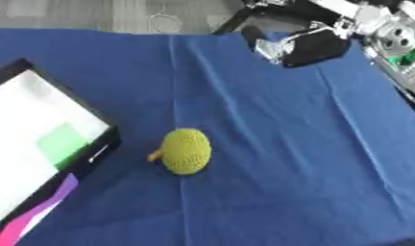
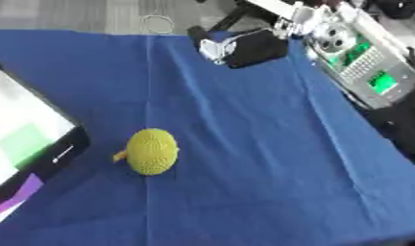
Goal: Pick up objects on the table and place them in the box.
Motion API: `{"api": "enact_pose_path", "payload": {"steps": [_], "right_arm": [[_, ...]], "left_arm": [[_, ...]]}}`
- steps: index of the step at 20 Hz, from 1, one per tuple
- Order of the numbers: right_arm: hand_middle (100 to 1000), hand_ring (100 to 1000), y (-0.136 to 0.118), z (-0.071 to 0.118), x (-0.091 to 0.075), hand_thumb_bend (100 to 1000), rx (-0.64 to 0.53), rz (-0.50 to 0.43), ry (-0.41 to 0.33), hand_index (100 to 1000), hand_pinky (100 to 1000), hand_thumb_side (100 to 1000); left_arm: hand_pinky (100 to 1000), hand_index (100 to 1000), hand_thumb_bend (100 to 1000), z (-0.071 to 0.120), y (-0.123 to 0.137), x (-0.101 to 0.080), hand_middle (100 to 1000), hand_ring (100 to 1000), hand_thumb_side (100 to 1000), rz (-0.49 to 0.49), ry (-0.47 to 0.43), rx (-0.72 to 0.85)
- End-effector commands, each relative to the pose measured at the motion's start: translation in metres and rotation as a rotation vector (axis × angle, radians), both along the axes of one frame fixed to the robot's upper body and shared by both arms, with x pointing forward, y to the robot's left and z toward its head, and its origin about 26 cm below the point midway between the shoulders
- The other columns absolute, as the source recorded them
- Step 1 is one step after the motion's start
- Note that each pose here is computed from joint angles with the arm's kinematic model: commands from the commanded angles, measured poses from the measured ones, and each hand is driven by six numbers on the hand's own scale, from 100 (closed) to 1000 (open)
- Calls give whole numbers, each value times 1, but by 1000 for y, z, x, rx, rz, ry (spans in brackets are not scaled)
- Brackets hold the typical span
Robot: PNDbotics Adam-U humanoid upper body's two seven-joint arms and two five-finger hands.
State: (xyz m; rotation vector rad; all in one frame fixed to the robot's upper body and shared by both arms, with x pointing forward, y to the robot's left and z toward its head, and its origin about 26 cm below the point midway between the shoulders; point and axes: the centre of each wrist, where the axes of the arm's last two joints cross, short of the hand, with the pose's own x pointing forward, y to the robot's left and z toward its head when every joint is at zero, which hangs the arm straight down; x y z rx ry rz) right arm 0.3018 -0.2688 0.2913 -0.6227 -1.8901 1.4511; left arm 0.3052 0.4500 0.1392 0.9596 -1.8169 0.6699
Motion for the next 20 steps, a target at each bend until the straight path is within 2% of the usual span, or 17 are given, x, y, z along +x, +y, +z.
{"api": "enact_pose_path", "payload": {"steps": [1, 9, 10, 11, 14, 17, 19, 20], "right_arm": [[879, 880, 8, -4, -2, 100, -52, 15, 9, 949, 925, 474], [878, 883, 23, -38, -1, 100, -160, 26, 138, 950, 929, 514], [877, 884, 24, -40, -1, 100, -163, 26, 148, 949, 930, 497], [879, 886, 25, -43, -1, 100, -163, 27, 159, 950, 932, 531], [889, 896, 29, -52, -2, 100, -161, 34, 194, 963, 938, 559], [892, 897, 33, -58, -2, 100, -157, 29, 220, 974, 947, 501], [893, 896, 38, -63, -3, 100, -143, 37, 252, 980, 950, 438], [895, 899, 40, -64, -3, 100, -131, 43, 271, 984, 954, 375]], "left_arm": [[754, 802, 619, 17, 11, -4, 590, 777, 571, 19, -19, 46], [753, 802, 619, 13, 12, -5, 589, 777, 572, 20, -3, 44], [753, 802, 619, 13, 12, -5, 589, 777, 572, 21, -2, 43], [753, 802, 619, 12, 13, -5, 589, 777, 572, 21, 0, 43], [753, 802, 619, 11, 14, -6, 588, 777, 572, 24, 3, 42], [753, 802, 620, 9, 14, -6, 588, 778, 573, 22, 9, 39], [753, 802, 620, 8, 14, -7, 587, 777, 574, 23, 13, 35], [753, 802, 620, 7, 14, -7, 587, 777, 574, 23, 15, 33]]}}
